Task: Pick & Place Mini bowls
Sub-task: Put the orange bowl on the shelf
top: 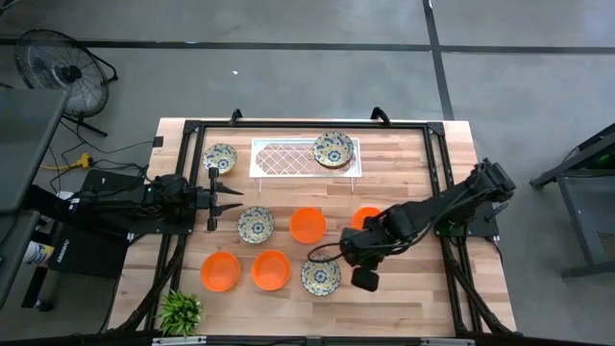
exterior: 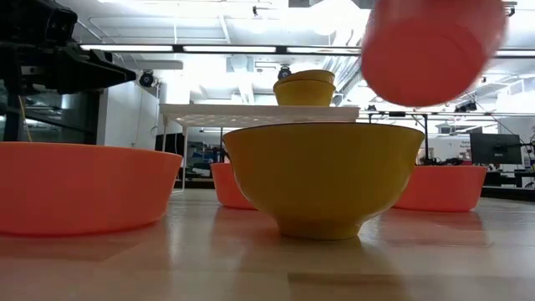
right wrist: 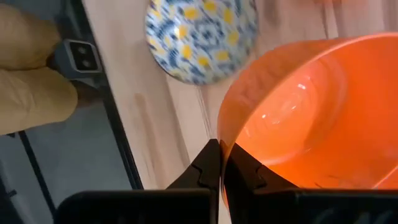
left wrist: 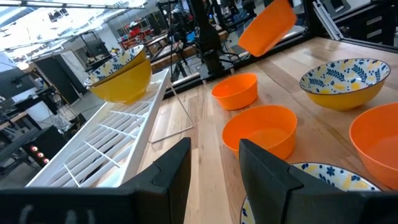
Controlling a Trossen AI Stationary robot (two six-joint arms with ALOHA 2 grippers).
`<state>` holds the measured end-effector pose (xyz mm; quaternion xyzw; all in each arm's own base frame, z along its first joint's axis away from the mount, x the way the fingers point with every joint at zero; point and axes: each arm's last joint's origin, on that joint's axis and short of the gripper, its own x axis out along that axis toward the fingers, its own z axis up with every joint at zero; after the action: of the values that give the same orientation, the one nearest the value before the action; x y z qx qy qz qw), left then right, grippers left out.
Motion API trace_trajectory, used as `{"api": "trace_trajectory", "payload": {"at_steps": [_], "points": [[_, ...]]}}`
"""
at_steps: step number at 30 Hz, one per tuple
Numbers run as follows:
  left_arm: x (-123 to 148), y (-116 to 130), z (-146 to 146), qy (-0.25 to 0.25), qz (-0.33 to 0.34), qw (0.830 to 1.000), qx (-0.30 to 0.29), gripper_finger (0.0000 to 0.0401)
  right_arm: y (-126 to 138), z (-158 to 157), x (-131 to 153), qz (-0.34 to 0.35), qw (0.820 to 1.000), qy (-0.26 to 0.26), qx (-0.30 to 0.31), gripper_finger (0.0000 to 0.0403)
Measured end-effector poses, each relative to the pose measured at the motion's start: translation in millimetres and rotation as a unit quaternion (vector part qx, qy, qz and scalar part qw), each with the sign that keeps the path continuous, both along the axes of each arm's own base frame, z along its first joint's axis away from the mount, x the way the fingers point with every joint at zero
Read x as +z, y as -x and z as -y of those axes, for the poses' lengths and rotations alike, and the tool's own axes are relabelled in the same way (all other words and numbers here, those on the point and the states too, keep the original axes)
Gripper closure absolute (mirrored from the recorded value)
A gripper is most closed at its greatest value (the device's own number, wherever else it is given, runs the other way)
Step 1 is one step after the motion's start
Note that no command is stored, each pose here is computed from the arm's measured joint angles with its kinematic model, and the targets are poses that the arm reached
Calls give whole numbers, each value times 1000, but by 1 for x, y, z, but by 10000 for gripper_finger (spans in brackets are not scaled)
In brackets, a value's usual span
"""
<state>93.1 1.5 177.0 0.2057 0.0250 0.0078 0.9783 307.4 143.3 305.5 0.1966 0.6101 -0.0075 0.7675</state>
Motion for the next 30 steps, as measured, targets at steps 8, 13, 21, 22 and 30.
{"api": "trace_trajectory", "payload": {"at_steps": [8, 13, 21, 22, 30], "points": [[1, 0, 0, 0, 3, 1000, -4, 270, -25, -11, 10, 24, 994, 38, 100, 403], [1, 0, 1, 7, 3, 1000, -16, 270, -32, -14, 6, 29, 989, 49, 139, 403], [-1, 0, 1, 27, -8, 999, -15, 270, -32, -14, 4, 26, 987, 54, 149, 403], [-1, 0, 1, 27, -8, 999, -15, 270, -32, -14, 4, 28, 987, 56, 151, 403], [-4, -4, 2, 33, -30, 999, -27, 270, -35, -17, 5, 59, 976, 69, 199, 403]]}}
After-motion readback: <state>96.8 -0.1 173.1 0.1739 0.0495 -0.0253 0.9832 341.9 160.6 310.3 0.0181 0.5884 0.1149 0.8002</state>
